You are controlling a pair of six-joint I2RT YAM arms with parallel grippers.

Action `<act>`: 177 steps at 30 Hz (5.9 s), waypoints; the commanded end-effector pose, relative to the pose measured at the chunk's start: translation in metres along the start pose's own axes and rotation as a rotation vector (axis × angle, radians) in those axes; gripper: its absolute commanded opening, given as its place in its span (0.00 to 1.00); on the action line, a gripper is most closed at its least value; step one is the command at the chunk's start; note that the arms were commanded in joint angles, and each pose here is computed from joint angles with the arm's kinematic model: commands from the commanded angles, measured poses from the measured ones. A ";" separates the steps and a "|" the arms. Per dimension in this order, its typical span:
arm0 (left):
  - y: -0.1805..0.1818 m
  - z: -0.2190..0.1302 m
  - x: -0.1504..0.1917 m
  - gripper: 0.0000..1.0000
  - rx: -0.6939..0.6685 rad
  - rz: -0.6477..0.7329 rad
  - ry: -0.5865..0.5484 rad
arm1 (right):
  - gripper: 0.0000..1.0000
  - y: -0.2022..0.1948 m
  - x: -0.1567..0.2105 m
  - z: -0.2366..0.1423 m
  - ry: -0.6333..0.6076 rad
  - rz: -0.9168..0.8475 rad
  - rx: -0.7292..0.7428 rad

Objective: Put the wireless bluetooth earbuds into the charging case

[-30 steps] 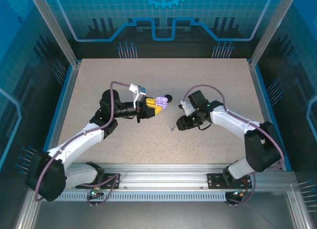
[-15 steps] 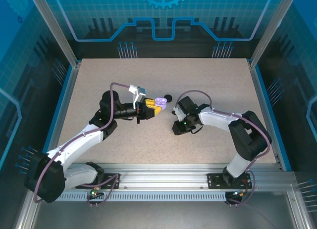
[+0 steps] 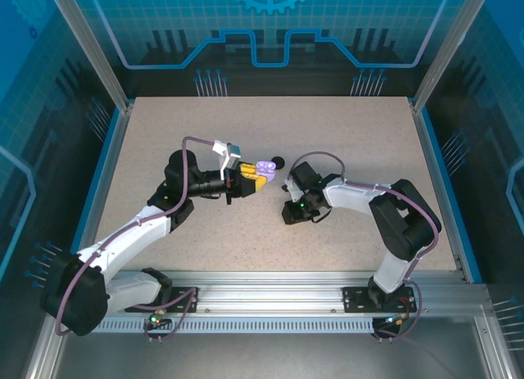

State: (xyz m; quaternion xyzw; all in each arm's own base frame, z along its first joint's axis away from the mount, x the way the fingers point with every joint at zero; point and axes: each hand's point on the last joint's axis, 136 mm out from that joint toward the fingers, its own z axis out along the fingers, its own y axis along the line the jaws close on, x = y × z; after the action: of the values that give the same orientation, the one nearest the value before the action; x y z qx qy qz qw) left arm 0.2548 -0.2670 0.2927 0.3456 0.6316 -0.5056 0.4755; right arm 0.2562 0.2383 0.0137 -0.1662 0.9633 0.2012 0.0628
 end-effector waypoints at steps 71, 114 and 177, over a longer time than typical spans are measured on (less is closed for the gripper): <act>-0.005 -0.005 -0.002 0.05 -0.014 0.033 -0.011 | 0.16 -0.007 -0.089 0.006 -0.045 -0.035 0.043; -0.007 -0.006 -0.008 0.05 -0.023 0.043 -0.024 | 0.21 0.028 -0.051 0.003 0.088 -0.138 -0.095; -0.009 -0.010 -0.007 0.05 -0.034 0.052 -0.028 | 0.33 0.025 -0.061 0.032 0.195 -0.321 0.194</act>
State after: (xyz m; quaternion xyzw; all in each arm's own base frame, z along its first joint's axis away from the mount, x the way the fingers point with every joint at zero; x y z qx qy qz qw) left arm 0.2508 -0.2608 0.2966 0.3371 0.6352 -0.4955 0.4871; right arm 0.3154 0.2871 0.0155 -0.3143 0.9448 0.0858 0.0341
